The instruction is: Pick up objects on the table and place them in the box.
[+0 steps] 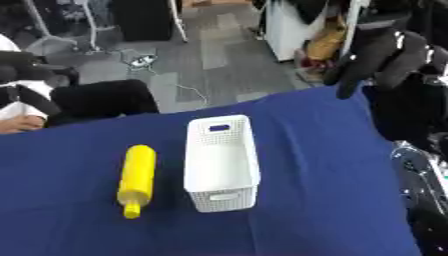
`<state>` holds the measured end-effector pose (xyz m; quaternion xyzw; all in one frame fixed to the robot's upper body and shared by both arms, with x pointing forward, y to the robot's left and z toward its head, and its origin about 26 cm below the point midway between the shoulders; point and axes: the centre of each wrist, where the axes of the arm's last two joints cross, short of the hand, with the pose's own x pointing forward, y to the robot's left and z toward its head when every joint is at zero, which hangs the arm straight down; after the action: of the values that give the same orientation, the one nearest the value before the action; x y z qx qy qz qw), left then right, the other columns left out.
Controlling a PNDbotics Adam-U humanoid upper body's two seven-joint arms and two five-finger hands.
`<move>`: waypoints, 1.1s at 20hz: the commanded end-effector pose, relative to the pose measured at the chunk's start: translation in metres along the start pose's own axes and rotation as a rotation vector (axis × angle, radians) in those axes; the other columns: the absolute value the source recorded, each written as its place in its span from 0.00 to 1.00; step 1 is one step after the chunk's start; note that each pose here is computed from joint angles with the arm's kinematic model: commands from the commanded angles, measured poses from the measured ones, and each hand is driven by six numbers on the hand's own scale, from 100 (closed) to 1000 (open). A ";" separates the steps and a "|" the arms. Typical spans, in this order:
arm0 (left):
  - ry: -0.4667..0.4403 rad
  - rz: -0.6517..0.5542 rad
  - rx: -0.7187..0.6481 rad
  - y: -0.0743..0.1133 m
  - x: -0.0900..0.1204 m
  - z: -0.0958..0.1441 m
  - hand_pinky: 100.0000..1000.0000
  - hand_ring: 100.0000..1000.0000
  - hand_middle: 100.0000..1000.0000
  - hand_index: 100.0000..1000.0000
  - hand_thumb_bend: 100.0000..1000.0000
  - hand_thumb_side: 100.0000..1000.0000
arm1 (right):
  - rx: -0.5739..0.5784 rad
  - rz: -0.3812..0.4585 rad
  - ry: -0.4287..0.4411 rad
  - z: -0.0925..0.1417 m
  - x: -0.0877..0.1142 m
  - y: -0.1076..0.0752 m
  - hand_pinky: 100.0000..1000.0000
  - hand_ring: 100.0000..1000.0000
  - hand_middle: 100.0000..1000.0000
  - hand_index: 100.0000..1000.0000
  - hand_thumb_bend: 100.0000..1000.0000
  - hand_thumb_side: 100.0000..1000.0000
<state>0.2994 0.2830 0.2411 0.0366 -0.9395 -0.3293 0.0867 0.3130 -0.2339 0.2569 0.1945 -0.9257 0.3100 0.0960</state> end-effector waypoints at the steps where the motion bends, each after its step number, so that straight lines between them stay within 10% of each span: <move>1: -0.093 -0.089 -0.143 0.022 0.006 -0.013 0.60 0.76 0.85 0.86 0.21 0.76 | 0.029 0.019 -0.003 -0.003 0.005 -0.003 0.57 0.45 0.53 0.58 0.18 1.00; 22: -0.370 -0.604 -0.704 0.066 0.023 -0.061 0.94 0.83 0.90 0.81 0.50 0.61 | 0.076 0.018 0.017 -0.003 0.005 -0.002 0.57 0.45 0.53 0.58 0.18 1.00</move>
<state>0.2921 0.2930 0.3215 0.2003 -0.7415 -0.6208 -0.1569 0.3127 -0.2336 0.2553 0.1933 -0.9162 0.3350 0.1045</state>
